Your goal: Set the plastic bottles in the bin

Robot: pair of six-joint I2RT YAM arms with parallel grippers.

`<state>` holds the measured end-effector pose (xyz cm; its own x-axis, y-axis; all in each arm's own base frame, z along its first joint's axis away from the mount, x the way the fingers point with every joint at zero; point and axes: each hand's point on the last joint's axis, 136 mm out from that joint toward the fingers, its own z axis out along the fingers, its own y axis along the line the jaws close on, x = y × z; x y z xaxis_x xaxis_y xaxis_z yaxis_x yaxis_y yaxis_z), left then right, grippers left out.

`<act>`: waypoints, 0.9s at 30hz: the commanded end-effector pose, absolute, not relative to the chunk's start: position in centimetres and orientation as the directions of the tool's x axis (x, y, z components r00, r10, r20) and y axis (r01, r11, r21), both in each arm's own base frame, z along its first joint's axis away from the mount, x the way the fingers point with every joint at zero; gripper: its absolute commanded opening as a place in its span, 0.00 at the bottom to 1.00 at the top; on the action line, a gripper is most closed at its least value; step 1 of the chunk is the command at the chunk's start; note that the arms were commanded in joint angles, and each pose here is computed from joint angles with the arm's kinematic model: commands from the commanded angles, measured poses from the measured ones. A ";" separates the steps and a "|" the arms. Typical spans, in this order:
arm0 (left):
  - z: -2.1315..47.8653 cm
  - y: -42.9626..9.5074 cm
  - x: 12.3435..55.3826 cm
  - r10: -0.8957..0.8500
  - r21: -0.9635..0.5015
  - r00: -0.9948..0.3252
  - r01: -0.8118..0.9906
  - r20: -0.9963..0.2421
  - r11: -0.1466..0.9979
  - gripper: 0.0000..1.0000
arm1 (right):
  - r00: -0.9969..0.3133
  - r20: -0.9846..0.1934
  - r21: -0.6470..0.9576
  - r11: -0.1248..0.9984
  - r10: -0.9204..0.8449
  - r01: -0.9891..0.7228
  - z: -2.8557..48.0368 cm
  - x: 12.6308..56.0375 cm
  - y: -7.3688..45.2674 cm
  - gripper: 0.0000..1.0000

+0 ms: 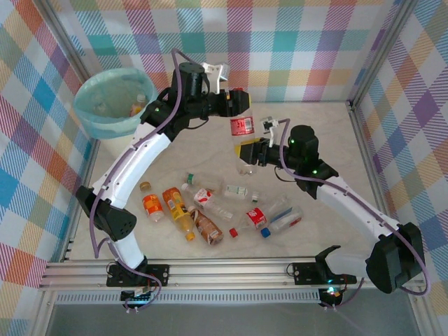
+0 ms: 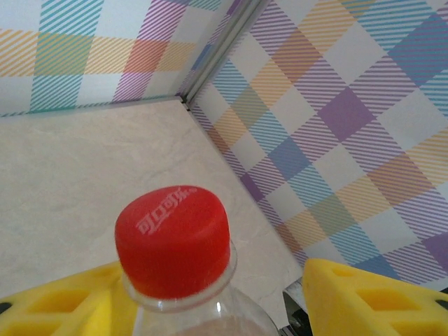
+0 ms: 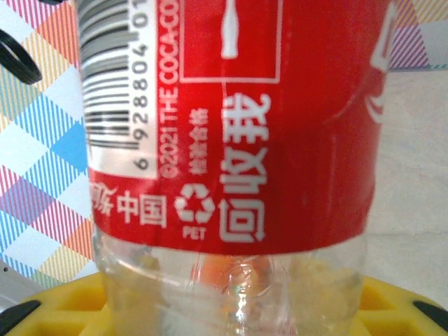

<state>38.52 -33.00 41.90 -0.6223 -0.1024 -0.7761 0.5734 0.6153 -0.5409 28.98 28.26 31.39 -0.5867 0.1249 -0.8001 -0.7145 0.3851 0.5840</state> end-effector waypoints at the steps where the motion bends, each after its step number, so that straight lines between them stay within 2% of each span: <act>1: 41.1 -32.2 39.3 -0.134 -0.572 -0.650 0.529 -0.748 0.627 0.62 | -0.532 -0.839 0.536 0.348 0.117 -0.769 33.4 28.5 28.9 0.49; 15: 40.9 -31.1 39.3 -0.139 -0.570 -0.640 0.538 -0.756 0.620 0.29 | -0.546 -0.835 0.532 0.356 0.069 -0.768 32.5 28.9 29.8 0.50; 17: 41.1 -30.7 39.5 -0.149 -0.567 -0.630 0.538 -0.762 0.624 0.20 | -0.543 -0.837 0.528 0.364 0.067 -0.768 32.7 28.9 29.8 0.53; 22: 42.0 -29.8 39.7 -0.164 -0.540 -0.595 0.533 -0.786 0.652 0.00 | -0.515 -0.853 0.495 0.435 0.079 -0.753 33.3 29.4 29.3 0.67; 27: 43.3 -28.2 39.5 -0.183 -0.500 -0.545 0.518 -0.818 0.694 0.00 | -0.494 -0.863 0.472 0.515 0.104 -0.715 34.8 30.7 28.4 0.95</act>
<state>40.19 -30.12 40.34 -0.6277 -0.1546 -0.7629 0.5001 0.6710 -0.5474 30.34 29.14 31.60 -0.5661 0.0709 -0.8213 -0.7035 0.4778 0.5262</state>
